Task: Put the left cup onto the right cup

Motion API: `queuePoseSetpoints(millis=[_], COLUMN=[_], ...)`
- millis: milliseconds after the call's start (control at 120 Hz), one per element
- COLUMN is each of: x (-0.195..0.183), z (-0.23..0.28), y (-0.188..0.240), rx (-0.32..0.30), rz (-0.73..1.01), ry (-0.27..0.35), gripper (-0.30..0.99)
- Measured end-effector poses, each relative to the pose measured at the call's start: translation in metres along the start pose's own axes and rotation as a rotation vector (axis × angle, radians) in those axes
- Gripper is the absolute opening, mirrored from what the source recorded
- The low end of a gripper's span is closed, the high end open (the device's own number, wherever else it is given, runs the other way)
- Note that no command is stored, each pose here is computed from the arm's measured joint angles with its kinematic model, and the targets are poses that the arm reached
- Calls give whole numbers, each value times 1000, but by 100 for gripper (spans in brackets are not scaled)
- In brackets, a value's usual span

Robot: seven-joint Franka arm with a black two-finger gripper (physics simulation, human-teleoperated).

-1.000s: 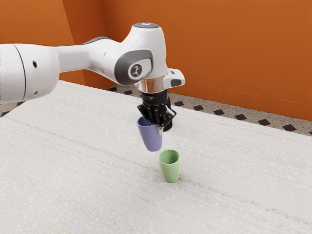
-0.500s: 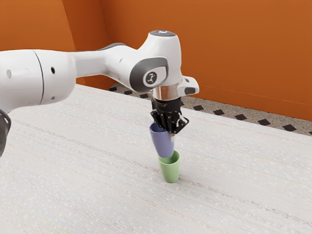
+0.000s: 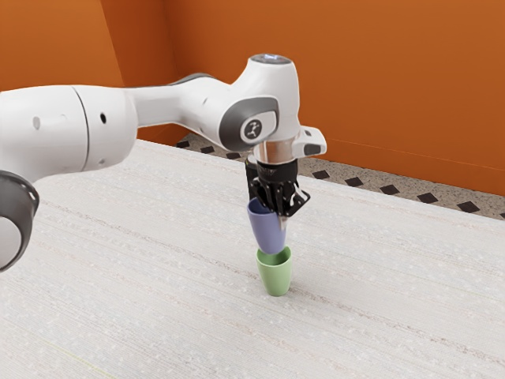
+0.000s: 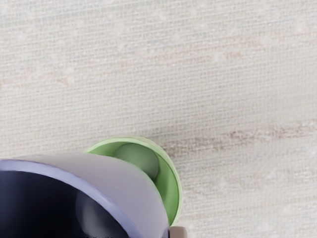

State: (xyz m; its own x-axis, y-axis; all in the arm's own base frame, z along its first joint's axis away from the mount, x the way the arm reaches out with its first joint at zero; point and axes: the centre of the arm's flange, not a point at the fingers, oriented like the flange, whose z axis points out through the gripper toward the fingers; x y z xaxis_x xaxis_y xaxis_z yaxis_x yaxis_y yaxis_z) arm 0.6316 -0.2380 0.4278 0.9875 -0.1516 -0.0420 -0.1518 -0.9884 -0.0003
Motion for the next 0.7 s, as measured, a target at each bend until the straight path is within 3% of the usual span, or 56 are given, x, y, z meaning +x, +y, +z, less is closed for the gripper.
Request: queuePoseSetpoints(millis=[700], x=[5], z=[19], y=[3], rx=[4], rz=[12], ry=[-22], gripper=[-9])
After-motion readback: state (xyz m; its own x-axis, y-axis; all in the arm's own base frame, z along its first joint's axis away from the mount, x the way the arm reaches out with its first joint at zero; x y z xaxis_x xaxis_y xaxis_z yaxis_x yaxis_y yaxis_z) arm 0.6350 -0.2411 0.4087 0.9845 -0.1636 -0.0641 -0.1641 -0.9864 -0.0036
